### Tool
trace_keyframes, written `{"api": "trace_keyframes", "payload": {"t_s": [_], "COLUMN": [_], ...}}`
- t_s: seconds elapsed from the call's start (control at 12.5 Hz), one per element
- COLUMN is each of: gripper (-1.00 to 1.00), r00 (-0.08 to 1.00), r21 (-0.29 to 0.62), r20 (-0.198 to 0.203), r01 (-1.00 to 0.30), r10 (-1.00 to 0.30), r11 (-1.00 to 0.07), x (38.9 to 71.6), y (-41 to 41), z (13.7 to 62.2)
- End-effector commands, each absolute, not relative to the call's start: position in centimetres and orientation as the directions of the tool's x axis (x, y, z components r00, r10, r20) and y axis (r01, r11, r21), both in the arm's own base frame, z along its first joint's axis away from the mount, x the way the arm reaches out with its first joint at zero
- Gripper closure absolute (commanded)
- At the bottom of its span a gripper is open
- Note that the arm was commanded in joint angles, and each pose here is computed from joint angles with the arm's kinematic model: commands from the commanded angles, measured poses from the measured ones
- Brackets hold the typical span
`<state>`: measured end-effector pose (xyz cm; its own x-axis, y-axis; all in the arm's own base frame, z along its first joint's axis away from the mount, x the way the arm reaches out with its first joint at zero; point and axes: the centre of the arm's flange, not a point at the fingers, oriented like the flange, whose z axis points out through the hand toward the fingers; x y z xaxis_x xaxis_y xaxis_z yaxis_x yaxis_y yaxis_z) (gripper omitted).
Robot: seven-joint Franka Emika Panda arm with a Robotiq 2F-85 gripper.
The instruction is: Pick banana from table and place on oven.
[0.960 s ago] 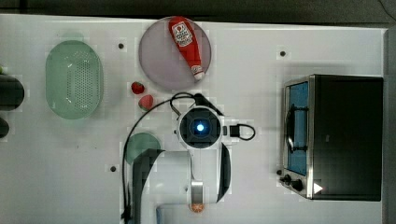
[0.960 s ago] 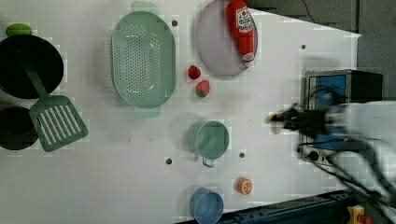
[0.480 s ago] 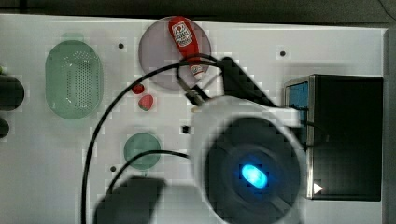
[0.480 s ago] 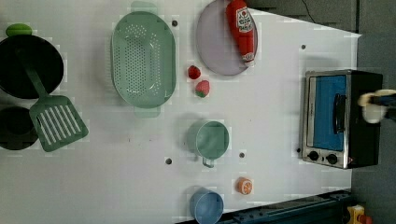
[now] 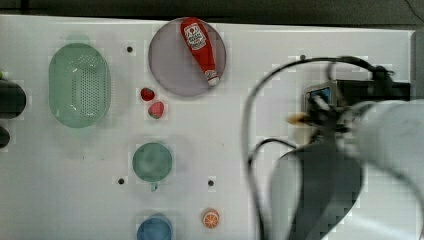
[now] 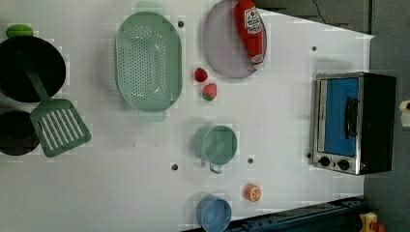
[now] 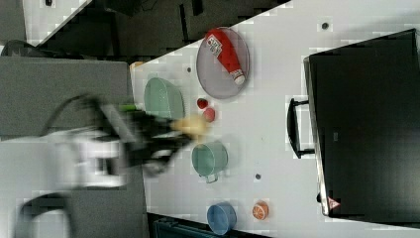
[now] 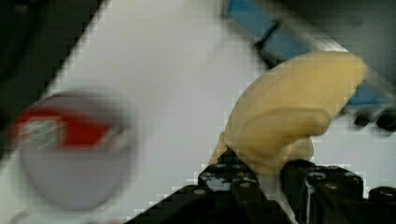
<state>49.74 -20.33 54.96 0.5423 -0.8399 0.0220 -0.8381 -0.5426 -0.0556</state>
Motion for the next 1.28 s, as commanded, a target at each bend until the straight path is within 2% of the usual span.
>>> {"api": "trace_keyframes", "payload": {"t_s": [0.08,0.24,0.48,0.56,0.8,1.04,1.12,1.28], "gripper": [0.53,0.53,0.53,0.44,-0.21,-0.88,-1.0,-1.0], "r00": [0.643,0.685,0.717,0.721,0.752,0.752,0.758,0.786], "r21": [0.027,0.058,0.123,0.137,0.153,0.153,0.15,0.126], "r20": [0.024,0.063,0.036,0.034,0.055,0.054,0.057,0.049], "r01": [-0.765,-0.729,-0.694,-0.689,-0.657,-0.656,-0.649,-0.617], "r10": [-0.765,-0.726,-0.696,-0.692,-0.657,-0.656,-0.649,-0.616], "r11": [-0.643,-0.682,-0.709,-0.712,-0.739,-0.739,-0.746,-0.777], "x": [49.2,49.8,50.0,50.1,50.6,50.7,50.9,52.0], "y": [-28.9,-32.7,-36.1,-36.7,-37.4,-37.4,-37.0,-34.3], "z": [50.0,48.0,44.8,43.9,42.7,42.7,43.3,45.6]}}
